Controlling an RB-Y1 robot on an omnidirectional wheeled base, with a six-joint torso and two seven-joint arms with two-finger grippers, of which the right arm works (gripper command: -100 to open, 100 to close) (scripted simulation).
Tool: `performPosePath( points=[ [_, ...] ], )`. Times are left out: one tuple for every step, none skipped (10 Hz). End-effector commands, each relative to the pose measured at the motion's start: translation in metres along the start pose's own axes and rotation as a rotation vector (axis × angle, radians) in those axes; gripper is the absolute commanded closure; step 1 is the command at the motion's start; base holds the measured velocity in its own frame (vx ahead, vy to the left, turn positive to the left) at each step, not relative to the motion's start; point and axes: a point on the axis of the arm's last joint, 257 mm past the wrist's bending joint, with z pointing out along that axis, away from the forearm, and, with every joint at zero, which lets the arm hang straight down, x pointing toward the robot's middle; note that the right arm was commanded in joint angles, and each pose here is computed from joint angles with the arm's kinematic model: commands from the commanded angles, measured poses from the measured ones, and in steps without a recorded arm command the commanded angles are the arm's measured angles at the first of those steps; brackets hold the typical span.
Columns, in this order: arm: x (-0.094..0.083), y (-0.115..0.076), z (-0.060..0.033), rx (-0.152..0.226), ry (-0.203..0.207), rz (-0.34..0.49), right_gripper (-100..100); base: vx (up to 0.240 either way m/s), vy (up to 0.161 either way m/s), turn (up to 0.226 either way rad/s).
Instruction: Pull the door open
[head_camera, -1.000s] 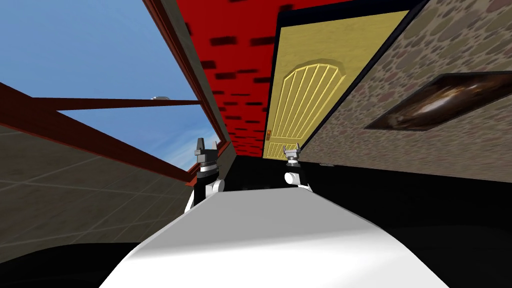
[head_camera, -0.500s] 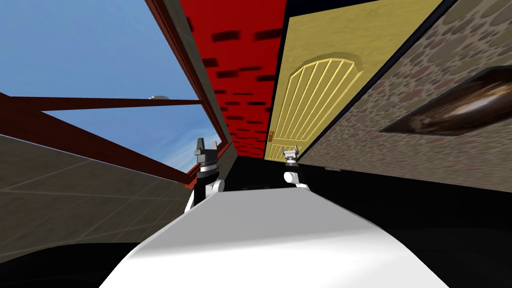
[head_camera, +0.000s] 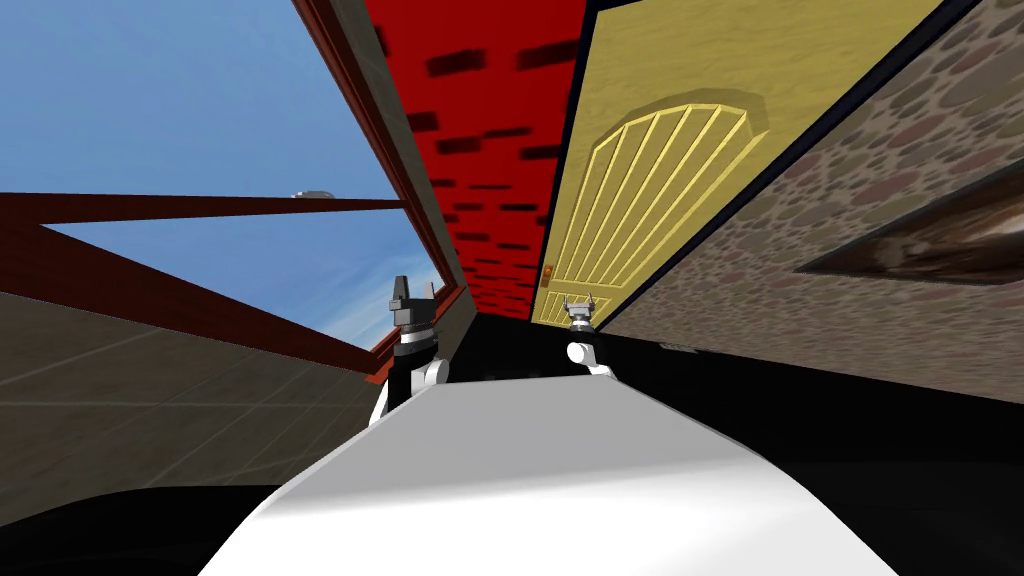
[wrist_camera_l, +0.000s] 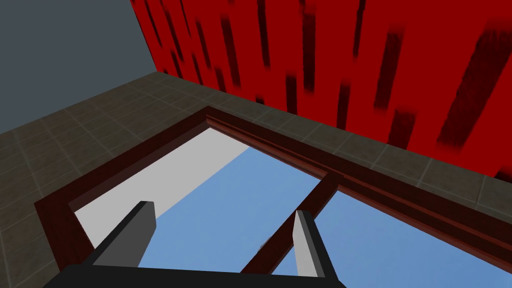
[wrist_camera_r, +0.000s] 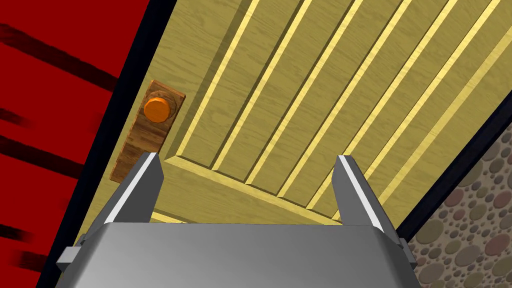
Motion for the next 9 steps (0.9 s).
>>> performPosePath(
  points=[
    [-0.01, -0.004, 0.0001, 0.005, -0.024, 0.044, -100, 0.087, -0.009, 0.072],
    [-0.016, -0.007, 0.0005, 0.006, -0.038, 0.07, -100, 0.1, 0.002, 0.07],
    [-0.022, -0.008, 0.0008, 0.008, -0.052, 0.094, -100, 0.11, -0.008, 0.052],
    [-0.028, -0.01, 0.001, 0.009, -0.065, 0.118, -100, 0.099, -0.011, 0.063],
    [-0.034, -0.012, 0.0012, 0.01, -0.079, 0.142, -100, 0.098, -0.013, 0.061],
    [-0.04, -0.014, 0.0013, 0.01, -0.094, 0.165, -100, 0.104, -0.016, 0.059],
    [-0.045, -0.016, 0.0014, 0.01, -0.107, 0.188, -100, 0.097, -0.018, 0.065],
    [-0.051, -0.017, 0.0014, 0.01, -0.12, 0.209, -100, 0.089, -0.014, 0.071],
    [-0.056, -0.019, 0.0013, 0.009, -0.134, 0.23, -100, 0.096, -0.004, 0.059]
  ],
)
